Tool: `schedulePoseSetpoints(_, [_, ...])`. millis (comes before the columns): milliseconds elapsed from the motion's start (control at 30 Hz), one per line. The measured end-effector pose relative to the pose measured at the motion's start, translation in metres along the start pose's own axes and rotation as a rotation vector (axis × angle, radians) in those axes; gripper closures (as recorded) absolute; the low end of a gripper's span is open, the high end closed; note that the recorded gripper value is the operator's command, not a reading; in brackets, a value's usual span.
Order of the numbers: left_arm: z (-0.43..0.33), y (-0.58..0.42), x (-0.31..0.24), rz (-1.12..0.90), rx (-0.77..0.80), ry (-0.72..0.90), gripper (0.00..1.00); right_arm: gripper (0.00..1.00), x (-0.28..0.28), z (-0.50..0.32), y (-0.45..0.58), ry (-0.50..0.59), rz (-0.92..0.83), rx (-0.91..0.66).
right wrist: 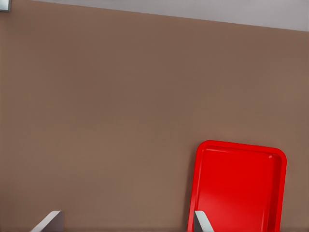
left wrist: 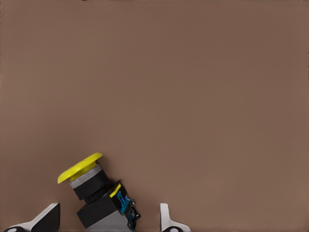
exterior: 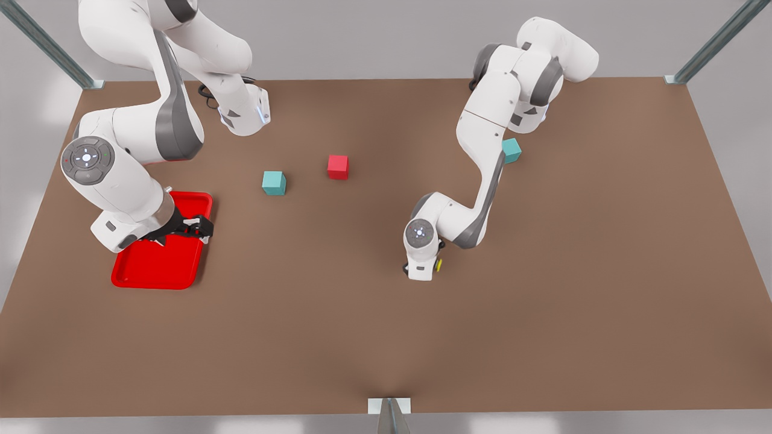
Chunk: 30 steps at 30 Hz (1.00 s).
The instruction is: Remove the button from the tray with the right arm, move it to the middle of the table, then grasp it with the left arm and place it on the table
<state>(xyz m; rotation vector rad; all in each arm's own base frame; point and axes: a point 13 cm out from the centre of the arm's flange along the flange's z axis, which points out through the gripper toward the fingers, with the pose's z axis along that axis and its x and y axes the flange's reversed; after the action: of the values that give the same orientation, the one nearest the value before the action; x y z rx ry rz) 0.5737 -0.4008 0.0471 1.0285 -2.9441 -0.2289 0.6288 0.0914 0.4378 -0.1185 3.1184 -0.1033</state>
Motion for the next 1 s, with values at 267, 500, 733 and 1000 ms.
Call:
schedulePoseSetpoints(267, [0.0, 0.004, -0.016, -0.086, 0.002, -0.015, 0.21, 0.0, 0.0, 0.0, 0.0, 0.0, -0.001, 0.0])
schedulePoseSetpoints(500, [0.0, 0.005, -0.019, -0.134, 0.001, -0.02, 0.36, 0.0, 0.0, 0.0, 0.0, 0.0, 0.0, 0.0])
schedulePoseSetpoints(733, [0.002, 0.004, -0.016, -0.163, 0.0, -0.021, 0.44, 0.0, 0.0, 0.0, 0.0, 0.0, 0.0, 0.0])
schedulePoseSetpoints(1000, [0.005, 0.005, -0.018, -0.188, -0.004, -0.023, 0.45, 0.0, 0.0, 0.0, 0.0, 0.0, -0.001, 0.0])
